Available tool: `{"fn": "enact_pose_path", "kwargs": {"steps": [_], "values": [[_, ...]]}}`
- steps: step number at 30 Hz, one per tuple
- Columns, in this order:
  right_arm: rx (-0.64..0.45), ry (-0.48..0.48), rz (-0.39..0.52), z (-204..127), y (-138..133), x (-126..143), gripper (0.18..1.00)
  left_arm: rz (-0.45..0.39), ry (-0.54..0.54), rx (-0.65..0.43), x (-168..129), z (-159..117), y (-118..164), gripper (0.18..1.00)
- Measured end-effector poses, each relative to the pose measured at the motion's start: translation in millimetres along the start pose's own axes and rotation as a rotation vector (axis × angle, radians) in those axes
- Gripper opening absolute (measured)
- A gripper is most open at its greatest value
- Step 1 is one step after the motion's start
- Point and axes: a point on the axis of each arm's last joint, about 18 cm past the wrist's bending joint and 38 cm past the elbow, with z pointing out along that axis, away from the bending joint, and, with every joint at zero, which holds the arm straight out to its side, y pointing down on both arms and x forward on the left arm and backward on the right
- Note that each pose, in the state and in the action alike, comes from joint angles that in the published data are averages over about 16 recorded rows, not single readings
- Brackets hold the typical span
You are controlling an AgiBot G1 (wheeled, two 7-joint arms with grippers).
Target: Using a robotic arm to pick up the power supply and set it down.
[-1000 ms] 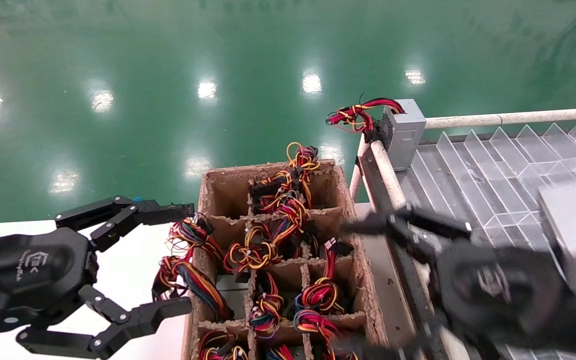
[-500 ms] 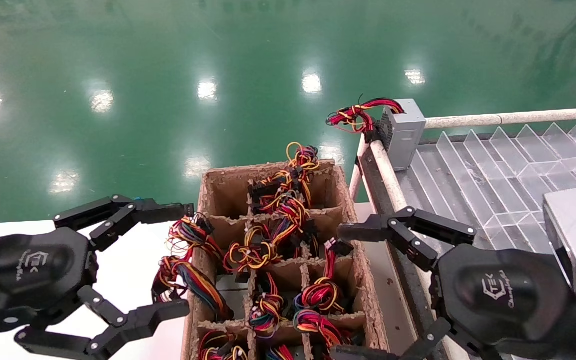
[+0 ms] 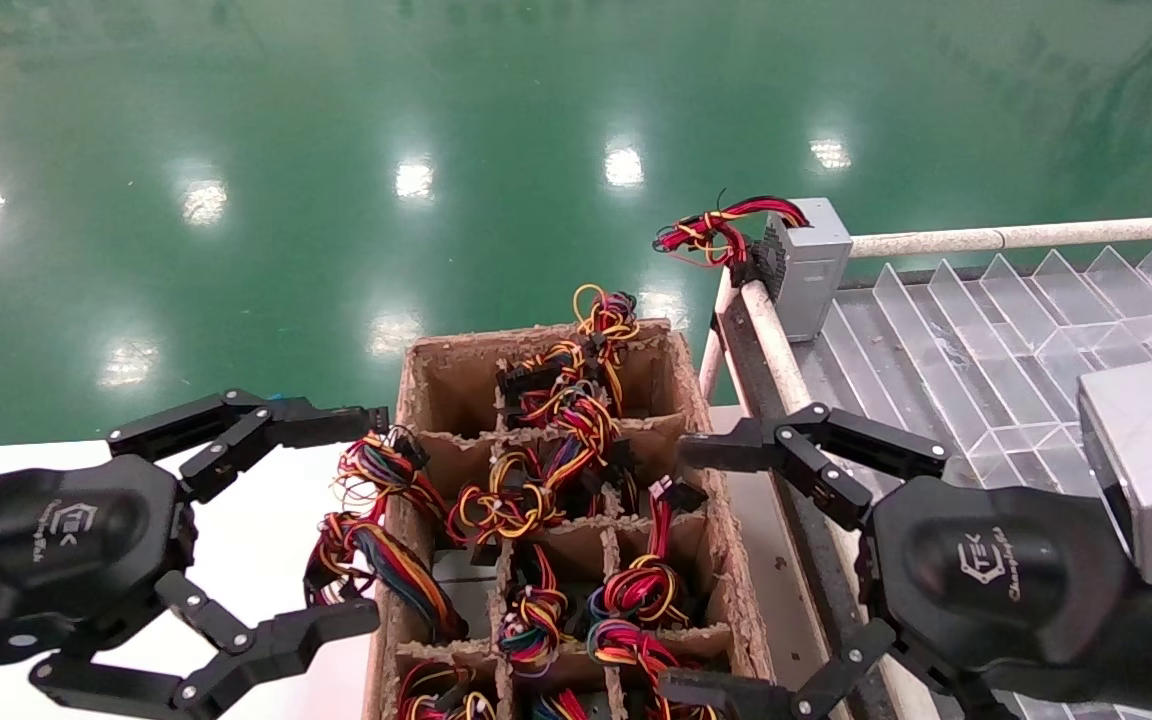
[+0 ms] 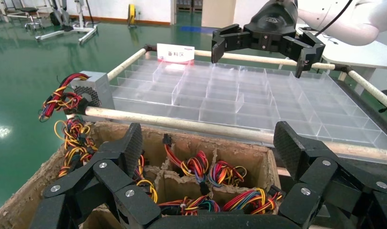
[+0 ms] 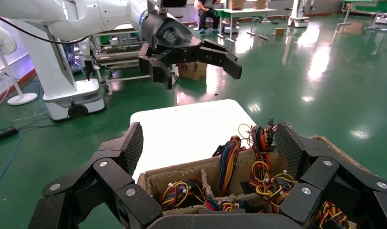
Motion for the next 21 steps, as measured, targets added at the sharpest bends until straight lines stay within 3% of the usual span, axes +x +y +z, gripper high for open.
{"fn": "enact_pose_path", "kwargs": {"steps": [21], "values": [[0.000,0.004,0.000,0.3,0.3,1.7,1.000,0.000,0.000,0.000,0.0,0.0,0.0,1.001]]}}
